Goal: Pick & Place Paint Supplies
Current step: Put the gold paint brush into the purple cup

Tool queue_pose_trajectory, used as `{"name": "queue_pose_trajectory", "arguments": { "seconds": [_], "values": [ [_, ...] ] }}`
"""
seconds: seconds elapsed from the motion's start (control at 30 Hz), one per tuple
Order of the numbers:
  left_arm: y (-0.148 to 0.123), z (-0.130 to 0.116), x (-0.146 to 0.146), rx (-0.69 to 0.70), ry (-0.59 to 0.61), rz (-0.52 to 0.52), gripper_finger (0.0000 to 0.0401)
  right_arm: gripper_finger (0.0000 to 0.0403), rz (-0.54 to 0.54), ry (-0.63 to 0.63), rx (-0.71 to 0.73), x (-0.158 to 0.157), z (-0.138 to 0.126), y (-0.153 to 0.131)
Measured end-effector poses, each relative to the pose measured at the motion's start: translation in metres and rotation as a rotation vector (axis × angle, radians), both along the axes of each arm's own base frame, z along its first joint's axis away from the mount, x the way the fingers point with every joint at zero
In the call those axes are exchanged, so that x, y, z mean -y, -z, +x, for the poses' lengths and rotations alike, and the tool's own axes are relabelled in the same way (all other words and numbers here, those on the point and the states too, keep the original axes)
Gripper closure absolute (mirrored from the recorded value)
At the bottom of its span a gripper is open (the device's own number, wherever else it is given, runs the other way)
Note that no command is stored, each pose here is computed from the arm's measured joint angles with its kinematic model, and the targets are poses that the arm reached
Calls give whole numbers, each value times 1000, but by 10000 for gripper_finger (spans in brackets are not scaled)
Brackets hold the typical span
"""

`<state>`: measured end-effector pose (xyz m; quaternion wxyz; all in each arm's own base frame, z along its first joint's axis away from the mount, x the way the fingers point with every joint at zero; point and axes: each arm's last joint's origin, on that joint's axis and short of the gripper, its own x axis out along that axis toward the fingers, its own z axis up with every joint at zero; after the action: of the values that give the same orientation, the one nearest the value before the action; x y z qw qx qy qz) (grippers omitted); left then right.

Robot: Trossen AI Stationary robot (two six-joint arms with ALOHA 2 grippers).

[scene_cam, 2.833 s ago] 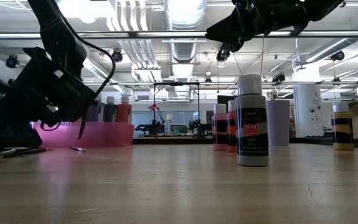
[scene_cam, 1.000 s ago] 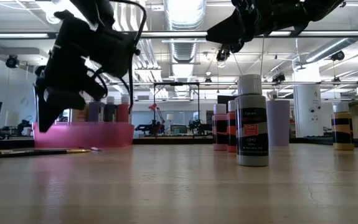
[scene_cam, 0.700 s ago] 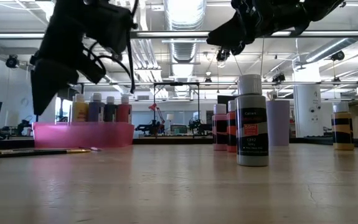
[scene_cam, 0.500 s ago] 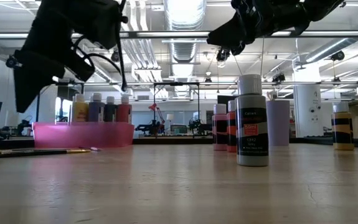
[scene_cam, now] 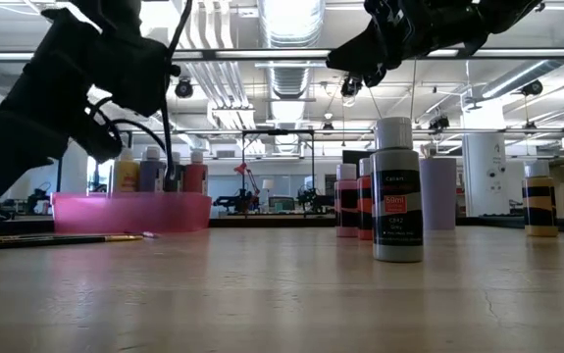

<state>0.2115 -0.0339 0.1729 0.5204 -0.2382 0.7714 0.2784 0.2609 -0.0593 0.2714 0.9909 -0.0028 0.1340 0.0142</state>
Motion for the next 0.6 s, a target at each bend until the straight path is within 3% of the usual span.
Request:
{"name": "queue_pose_trajectory", "arguments": {
  "seconds": [0.37,0.6],
  "values": [
    [19,-12,-2,-22,-9,-8,272,289,-3,-11,-2,-3,1,0],
    [33,-12,-1,43,-13,-33,272,268,-2,-11,-2,-3,1,0]
  ]
}}
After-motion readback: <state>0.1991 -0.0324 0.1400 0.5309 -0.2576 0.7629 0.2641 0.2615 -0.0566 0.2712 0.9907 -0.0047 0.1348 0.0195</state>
